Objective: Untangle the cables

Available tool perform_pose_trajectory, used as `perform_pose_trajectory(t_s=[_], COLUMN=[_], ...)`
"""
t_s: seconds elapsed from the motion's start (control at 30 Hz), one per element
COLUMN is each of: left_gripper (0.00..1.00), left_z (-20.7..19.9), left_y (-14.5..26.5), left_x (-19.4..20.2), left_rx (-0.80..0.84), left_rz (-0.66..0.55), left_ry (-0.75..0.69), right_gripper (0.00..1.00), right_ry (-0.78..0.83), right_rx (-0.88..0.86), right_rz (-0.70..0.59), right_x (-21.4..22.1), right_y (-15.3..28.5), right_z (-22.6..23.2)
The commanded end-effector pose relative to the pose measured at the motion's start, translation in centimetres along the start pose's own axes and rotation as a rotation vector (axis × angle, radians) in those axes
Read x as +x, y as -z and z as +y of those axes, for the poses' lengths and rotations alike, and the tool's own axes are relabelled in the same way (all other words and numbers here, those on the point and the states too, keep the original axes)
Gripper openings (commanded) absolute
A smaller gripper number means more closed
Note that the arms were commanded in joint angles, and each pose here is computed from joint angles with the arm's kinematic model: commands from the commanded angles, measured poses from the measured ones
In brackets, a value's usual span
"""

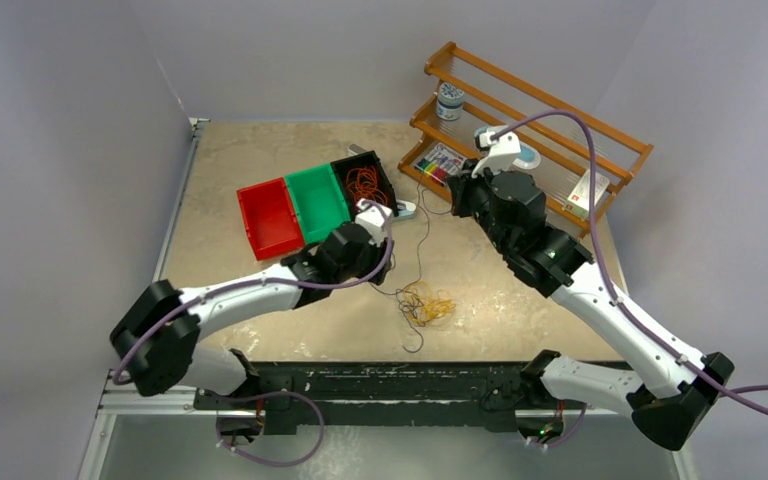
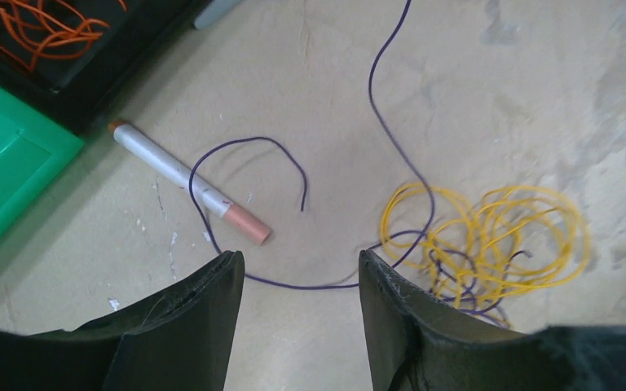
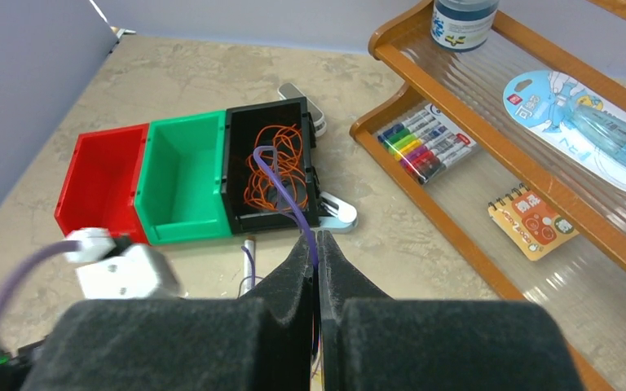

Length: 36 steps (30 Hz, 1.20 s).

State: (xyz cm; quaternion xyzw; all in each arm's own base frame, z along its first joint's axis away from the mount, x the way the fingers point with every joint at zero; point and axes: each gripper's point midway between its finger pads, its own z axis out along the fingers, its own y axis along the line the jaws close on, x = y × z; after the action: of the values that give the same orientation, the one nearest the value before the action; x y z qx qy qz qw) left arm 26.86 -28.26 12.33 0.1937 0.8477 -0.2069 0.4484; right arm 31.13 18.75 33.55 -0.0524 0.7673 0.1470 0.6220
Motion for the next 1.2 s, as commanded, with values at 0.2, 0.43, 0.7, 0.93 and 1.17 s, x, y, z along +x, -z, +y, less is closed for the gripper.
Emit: perform_pose_trajectory(t_s=[0.2,0.43,0.7,0.93,1.17], left_gripper=[0.55,0.62,0.62,0.56,0.5], left_z=[2.1,5.1,5.8,6.0,6.5], left_y=[-3.3,-6.3,-7.5,-9.0,-10.4], left_x=[-4.9,-2.7,-1.1,0.5,0.4], left_rx=[-0.112,-0.087,-0.005,0.037,0.038], left_rz=[0.118,0.255,0.313,0.358,0.361], left_ry=[-0.297,-0.289,-0.319,-0.34,-0.363], right_gripper=[0.0,0.0,0.0,0.0,0.0], right_ry=[-0.003,0.003,-0.004,-0.003,-0.007], right_rx=[-0.098,-0.102,-0.06,-0.066,-0.083], right_rz=[0.027,0.032,0.046,0.049,0.053], right_x=[0.6,0.8,1.5,1.5,1.5], right_y=[-1.3,-0.7,-0.3,-0.6,-0.7], right_z=[2.0,1.6,0.0,-0.3,-0.1])
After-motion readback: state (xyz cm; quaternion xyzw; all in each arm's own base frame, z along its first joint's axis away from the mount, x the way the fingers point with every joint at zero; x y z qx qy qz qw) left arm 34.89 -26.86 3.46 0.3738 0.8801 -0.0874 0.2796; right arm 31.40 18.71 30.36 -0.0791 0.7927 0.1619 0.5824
